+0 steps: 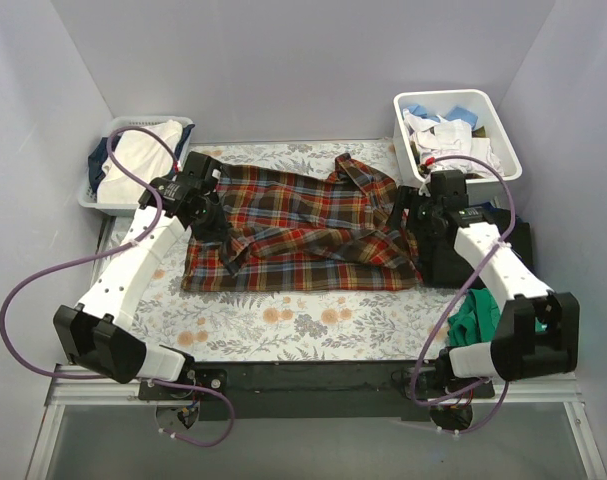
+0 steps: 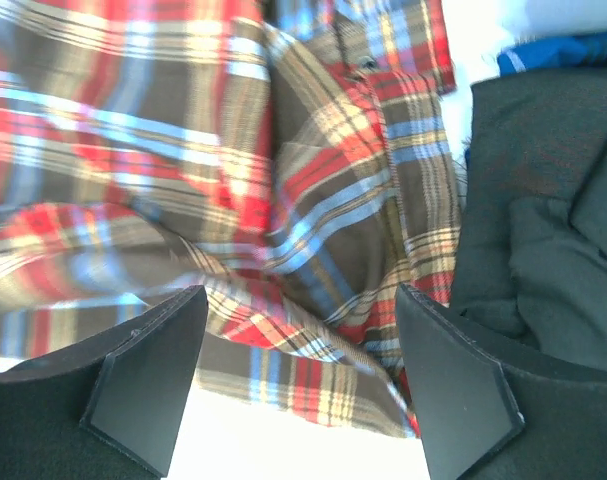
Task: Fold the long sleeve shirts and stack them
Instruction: Fold the shirt
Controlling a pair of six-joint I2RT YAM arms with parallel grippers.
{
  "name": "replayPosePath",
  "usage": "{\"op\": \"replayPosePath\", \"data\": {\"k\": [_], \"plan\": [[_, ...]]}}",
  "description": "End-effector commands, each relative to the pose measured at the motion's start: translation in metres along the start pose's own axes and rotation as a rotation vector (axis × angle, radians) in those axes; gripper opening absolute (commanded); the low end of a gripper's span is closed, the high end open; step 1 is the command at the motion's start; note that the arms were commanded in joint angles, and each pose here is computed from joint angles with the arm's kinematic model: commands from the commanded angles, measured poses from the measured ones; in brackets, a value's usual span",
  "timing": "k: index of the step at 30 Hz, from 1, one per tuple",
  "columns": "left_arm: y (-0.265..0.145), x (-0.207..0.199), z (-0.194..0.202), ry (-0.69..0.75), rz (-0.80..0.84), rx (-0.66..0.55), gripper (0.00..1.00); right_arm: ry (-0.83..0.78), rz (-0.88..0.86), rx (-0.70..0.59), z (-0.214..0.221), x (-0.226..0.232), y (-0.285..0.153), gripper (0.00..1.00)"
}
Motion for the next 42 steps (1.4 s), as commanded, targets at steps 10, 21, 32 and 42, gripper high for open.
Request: {"op": "replayPosePath", "data": {"k": [10,21,32,42], "plan": [[-0.008,-0.001,-0.004,0.004,0.102,-0.013,0.05,-0.058,-0.167,0.081,-0.015,0.024,0.018,0.81],[-0.001,-0.006,-0.009,-0.001,0.105,0.003,0.06,-0.138,-0.151,0.225,0.024,0.003,0.019,0.42],[0.007,-0.007,-0.004,-0.003,0.115,0.029,0.06,-0.152,-0.148,0.296,0.031,0.003,0.04,0.4],[0.008,-0.005,0.0,-0.004,0.117,0.035,0.06,-0.153,-0.106,0.309,0.028,0.002,0.053,0.54]]}}
Point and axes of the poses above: each gripper's point midway between its finger pads, its own y axis out along the fingers, its own x axis along the line the jaws close on, z = x × y, the point moved 10 cm from there along -y, back along the fingers, and after that the axes turned 9 degrees about y, right-handed, at the moved point
